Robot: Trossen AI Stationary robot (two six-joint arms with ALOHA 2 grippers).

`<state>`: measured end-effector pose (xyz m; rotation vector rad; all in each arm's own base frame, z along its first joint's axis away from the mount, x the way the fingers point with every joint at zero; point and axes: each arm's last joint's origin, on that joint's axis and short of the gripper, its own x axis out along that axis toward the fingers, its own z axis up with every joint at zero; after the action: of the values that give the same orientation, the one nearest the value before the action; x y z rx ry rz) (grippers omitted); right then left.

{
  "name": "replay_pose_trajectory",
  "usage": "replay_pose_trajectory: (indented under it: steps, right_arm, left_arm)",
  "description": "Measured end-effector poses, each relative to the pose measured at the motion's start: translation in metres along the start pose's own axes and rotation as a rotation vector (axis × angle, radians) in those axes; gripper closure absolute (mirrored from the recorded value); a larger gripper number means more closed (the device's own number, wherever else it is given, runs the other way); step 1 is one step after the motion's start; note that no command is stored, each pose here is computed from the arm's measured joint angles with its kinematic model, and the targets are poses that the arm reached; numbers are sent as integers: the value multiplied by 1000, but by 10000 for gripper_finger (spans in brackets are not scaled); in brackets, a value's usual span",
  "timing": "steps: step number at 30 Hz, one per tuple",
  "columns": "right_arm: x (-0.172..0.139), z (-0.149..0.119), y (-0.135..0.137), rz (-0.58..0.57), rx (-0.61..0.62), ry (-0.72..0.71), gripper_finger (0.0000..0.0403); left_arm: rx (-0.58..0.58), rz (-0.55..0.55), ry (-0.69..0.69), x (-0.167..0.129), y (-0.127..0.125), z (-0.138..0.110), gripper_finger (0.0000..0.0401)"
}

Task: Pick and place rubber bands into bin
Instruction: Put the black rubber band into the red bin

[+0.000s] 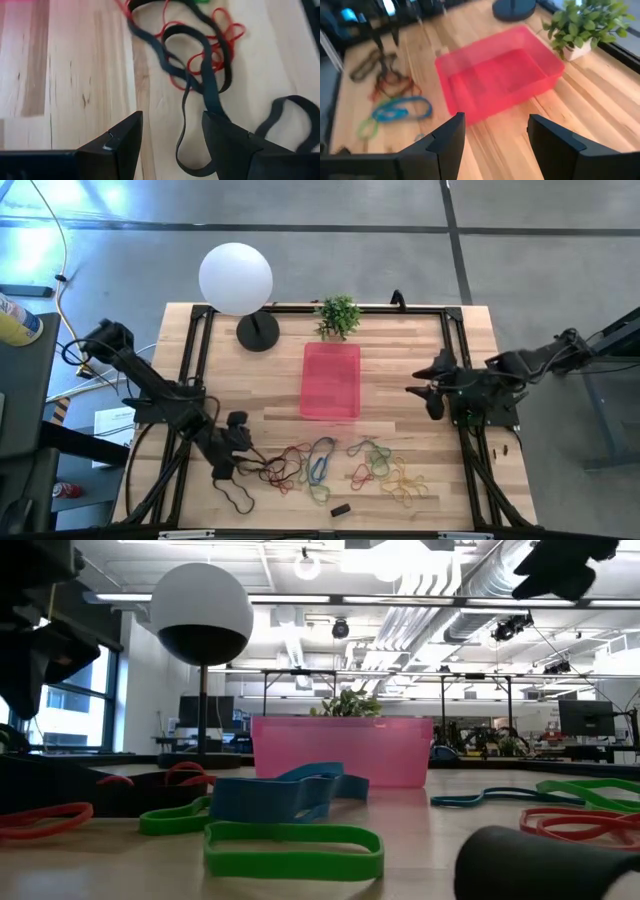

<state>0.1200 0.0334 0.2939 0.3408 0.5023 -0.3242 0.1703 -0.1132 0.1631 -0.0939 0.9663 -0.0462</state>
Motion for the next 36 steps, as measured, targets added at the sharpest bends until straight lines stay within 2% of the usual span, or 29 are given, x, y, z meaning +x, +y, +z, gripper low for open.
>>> replay_pose_trajectory:
  steps: [4,10,25,36]
  right_arm:
    - [10,-17,-3,60,51,-73,199]
    - [24,-34,-5,82,71,-92,199]
    - [26,-32,-4,75,92,-141,199]
    - [25,-31,-4,68,97,-160,199]
  left_arm:
    - [-19,12,33,7,-2,-3,208]
    - [8,6,46,19,-6,-4,208]
    - [90,41,113,33,-6,-11,208]
    - [115,29,89,46,-10,-10,208]
